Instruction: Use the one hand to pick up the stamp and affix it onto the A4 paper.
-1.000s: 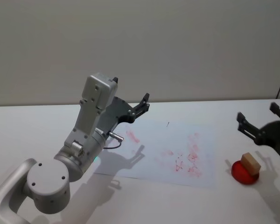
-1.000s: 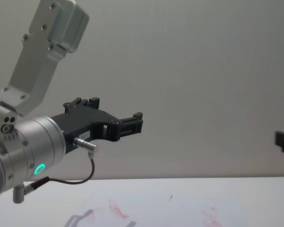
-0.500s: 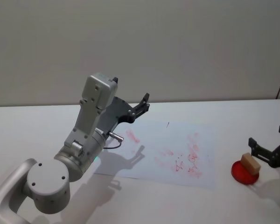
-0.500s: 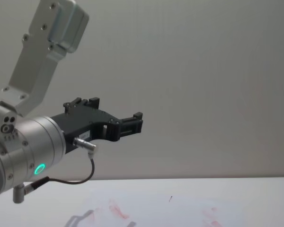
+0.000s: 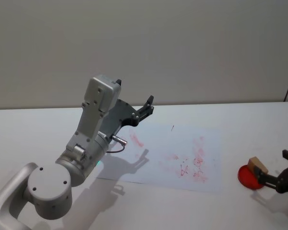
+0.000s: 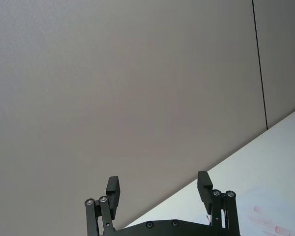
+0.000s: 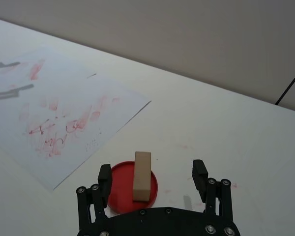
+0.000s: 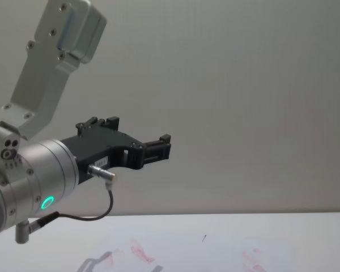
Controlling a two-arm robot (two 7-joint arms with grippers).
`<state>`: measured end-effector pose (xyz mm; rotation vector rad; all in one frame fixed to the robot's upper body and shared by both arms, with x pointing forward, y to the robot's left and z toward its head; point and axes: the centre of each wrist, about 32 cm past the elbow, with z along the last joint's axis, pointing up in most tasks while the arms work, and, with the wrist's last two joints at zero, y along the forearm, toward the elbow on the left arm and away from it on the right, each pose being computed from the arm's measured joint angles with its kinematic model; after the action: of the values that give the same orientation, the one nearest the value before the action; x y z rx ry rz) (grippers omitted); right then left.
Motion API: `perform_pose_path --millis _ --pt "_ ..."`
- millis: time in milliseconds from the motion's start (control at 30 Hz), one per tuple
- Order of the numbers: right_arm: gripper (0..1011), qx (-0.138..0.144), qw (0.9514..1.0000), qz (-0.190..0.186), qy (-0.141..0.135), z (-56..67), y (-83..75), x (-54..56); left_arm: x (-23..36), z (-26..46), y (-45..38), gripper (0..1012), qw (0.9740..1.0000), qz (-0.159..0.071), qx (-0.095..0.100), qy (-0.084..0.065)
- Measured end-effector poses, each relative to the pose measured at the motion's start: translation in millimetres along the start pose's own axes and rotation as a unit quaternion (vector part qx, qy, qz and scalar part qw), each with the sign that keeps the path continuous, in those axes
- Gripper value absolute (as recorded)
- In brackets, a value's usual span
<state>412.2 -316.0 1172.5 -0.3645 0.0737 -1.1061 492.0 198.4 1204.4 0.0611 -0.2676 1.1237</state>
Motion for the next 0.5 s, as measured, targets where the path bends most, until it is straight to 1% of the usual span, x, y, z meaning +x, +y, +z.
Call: perform_pose_path --millis 33,267,500 --pt "1001 -0.007 1.0000 0.001 -0.002 -1.1 0.3 -0.8 0.0 0.0 0.0 1001 1.0000 0.000 0.000 0.000" --pt "1001 -0.025 0.9997 0.007 -0.003 -4.8 3.9 -6.7 0.0 0.0 0.0 1001 1.0000 0.000 0.000 0.000" --pt "1001 -0.035 0.9994 0.007 -0.001 -5.9 10.0 -11.3 0.0 0.0 0.0 1001 1.0000 0.000 0.000 0.000"
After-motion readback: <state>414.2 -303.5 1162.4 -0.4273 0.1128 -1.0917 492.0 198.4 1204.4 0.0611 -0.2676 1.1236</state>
